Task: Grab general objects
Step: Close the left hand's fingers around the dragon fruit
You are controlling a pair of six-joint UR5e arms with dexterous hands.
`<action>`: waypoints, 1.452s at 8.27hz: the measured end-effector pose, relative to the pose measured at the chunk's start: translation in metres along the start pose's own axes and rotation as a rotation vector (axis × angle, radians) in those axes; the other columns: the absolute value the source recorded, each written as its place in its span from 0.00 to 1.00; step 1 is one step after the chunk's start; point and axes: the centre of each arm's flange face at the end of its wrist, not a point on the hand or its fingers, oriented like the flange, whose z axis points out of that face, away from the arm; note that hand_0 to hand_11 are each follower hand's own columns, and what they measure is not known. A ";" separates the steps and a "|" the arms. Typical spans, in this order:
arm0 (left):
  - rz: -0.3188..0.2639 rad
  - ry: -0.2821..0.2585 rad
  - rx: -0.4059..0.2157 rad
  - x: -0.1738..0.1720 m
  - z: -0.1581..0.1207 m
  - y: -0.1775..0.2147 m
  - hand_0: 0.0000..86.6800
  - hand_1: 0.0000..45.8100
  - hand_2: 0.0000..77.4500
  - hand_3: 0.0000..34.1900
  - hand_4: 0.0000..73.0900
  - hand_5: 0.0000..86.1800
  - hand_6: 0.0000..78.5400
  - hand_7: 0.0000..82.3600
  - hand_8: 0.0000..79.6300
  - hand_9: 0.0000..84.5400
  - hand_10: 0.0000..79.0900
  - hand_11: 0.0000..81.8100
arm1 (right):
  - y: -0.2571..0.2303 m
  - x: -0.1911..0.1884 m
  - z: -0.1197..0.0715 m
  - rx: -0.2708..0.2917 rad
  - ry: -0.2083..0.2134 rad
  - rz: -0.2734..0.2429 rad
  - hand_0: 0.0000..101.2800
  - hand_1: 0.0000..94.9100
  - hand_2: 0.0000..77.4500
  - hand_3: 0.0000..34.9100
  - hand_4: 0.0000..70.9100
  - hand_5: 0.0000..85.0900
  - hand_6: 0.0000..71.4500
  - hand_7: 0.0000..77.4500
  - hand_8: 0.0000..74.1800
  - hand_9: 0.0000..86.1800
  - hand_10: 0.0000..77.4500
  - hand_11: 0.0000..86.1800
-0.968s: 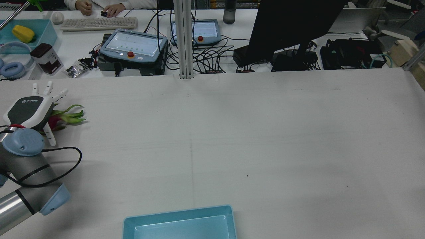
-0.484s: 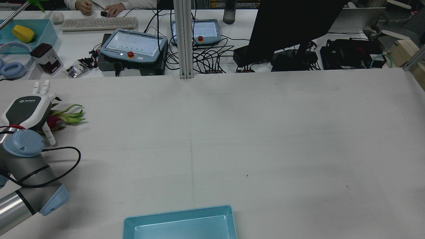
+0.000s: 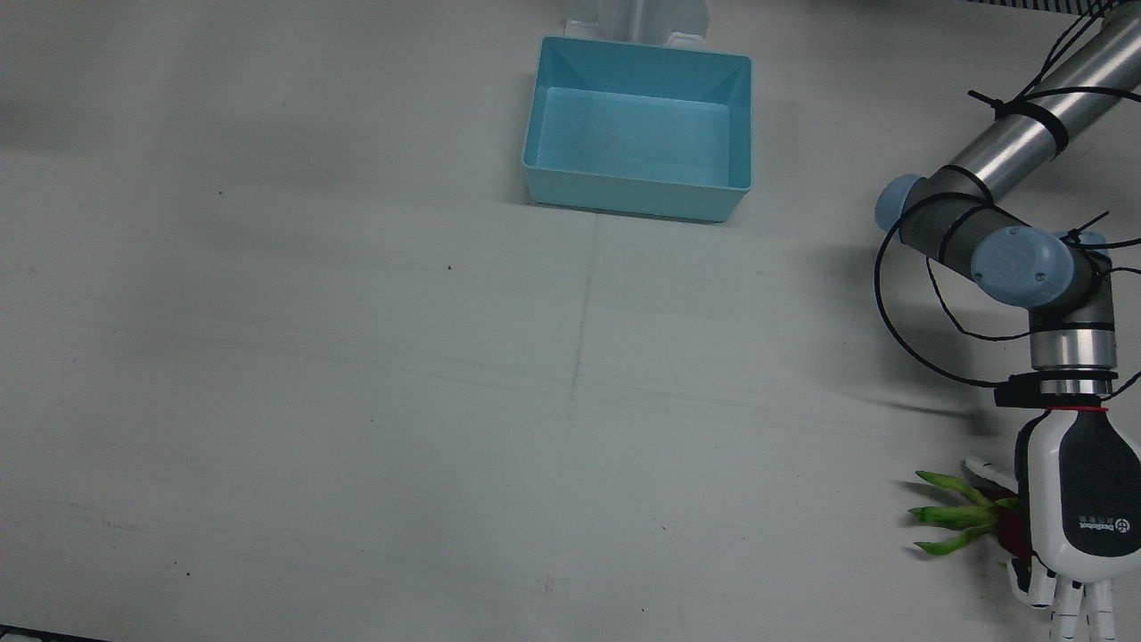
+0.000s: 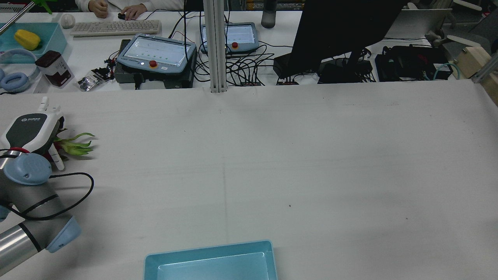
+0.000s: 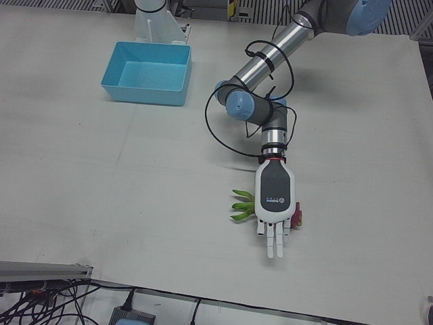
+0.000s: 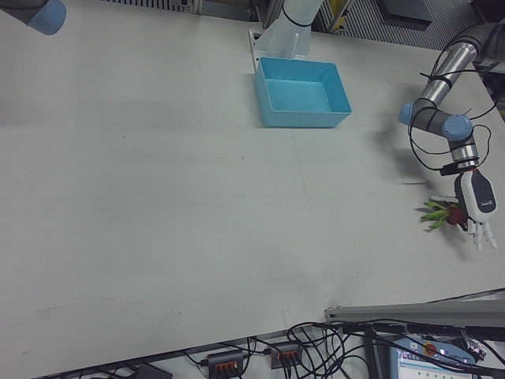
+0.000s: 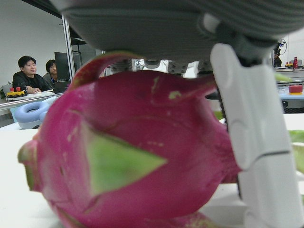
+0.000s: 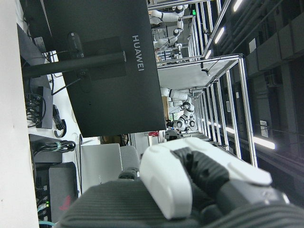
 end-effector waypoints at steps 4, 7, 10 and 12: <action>0.007 -0.001 0.000 -0.007 0.003 0.001 0.60 0.00 0.04 0.00 0.10 0.92 0.26 0.34 0.11 0.01 0.50 0.13 | 0.000 0.000 0.000 0.001 0.000 0.000 0.00 1.00 1.00 0.00 0.00 0.00 0.00 0.00 0.00 0.01 0.00 0.01; 0.026 -0.014 0.002 0.000 -0.001 -0.001 0.64 0.00 0.04 0.00 0.01 0.85 0.07 0.08 0.03 0.03 0.50 0.01 | 0.000 0.000 0.000 0.001 0.000 0.000 0.00 1.00 1.00 0.00 0.00 0.00 0.00 0.00 0.00 0.01 0.00 0.01; 0.045 -0.036 0.003 0.021 -0.013 -0.007 0.64 0.02 0.04 0.00 0.03 0.09 0.01 0.04 0.02 0.01 0.50 0.01 | 0.000 0.000 0.000 0.000 0.000 0.000 0.00 1.00 1.00 0.00 0.00 0.00 0.00 0.00 0.00 0.01 0.00 0.00; 0.053 -0.044 0.009 0.020 -0.015 -0.009 0.64 0.01 0.04 0.09 0.01 0.03 0.01 0.03 0.01 0.01 0.50 0.01 | 0.000 0.000 0.000 0.001 0.000 0.001 0.00 1.00 1.00 0.00 0.00 0.00 0.00 0.00 0.00 0.01 0.00 0.00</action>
